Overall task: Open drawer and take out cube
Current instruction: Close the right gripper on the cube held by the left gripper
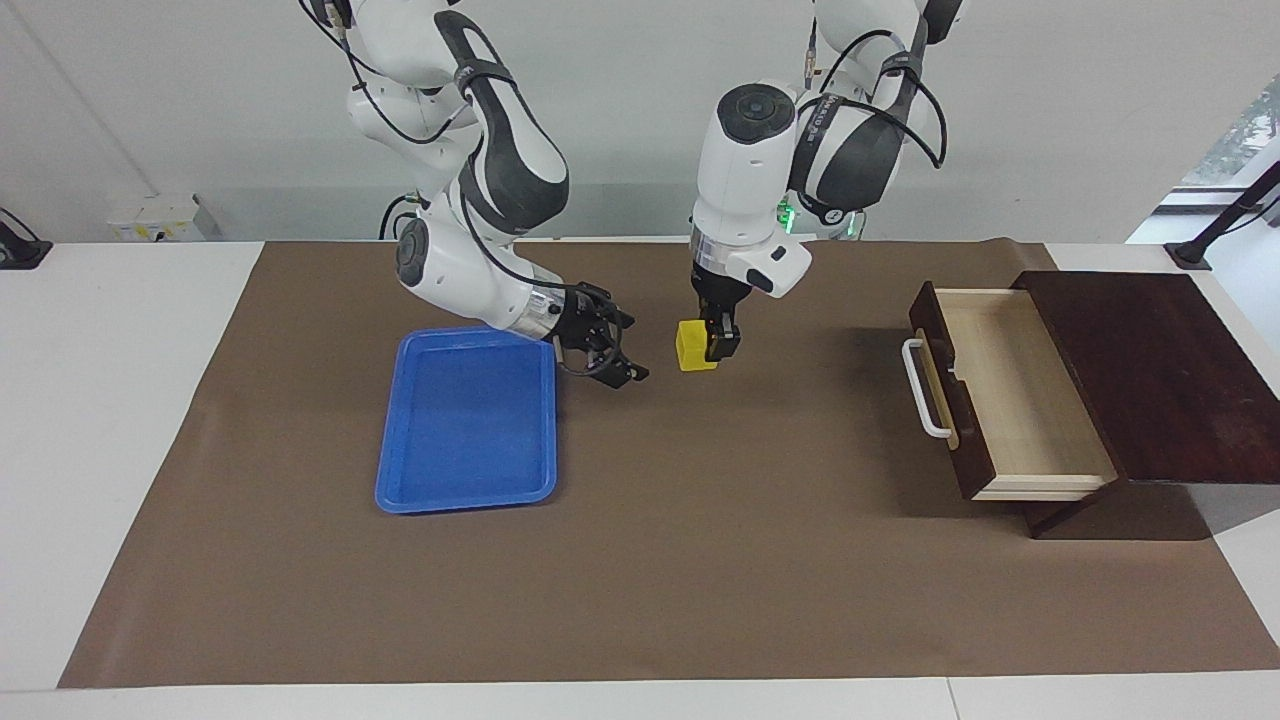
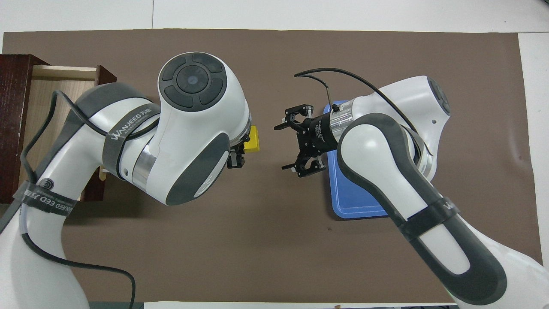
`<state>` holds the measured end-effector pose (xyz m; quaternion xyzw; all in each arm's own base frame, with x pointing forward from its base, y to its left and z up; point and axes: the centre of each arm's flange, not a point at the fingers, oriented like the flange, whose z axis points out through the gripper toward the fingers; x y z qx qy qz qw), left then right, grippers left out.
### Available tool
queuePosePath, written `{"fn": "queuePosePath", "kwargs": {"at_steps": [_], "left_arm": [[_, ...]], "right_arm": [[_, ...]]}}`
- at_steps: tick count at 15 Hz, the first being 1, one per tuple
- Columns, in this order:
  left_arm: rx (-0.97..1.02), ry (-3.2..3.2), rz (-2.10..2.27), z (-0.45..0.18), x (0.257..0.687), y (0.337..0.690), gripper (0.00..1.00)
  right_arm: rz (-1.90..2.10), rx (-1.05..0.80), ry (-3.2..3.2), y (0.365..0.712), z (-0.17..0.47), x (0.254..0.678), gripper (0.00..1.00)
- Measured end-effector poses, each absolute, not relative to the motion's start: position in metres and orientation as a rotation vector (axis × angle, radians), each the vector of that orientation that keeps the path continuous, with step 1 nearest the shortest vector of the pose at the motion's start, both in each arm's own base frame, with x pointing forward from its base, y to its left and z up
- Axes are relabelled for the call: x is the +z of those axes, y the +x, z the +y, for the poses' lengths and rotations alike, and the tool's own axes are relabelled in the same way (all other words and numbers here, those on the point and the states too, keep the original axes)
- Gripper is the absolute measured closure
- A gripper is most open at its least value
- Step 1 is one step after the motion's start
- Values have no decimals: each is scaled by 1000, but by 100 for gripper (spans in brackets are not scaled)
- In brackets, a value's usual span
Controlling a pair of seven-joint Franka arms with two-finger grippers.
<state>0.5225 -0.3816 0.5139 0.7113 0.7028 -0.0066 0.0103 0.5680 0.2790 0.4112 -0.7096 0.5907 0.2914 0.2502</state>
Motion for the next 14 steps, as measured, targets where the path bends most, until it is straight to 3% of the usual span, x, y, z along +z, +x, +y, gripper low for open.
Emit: {"fn": "queuePosePath", "kwargs": {"at_steps": [14], "left_arm": [[-40, 2228, 2183, -389, 514, 517, 45]], "right_arm": [[1617, 804, -1895, 572, 316, 432, 0]]}}
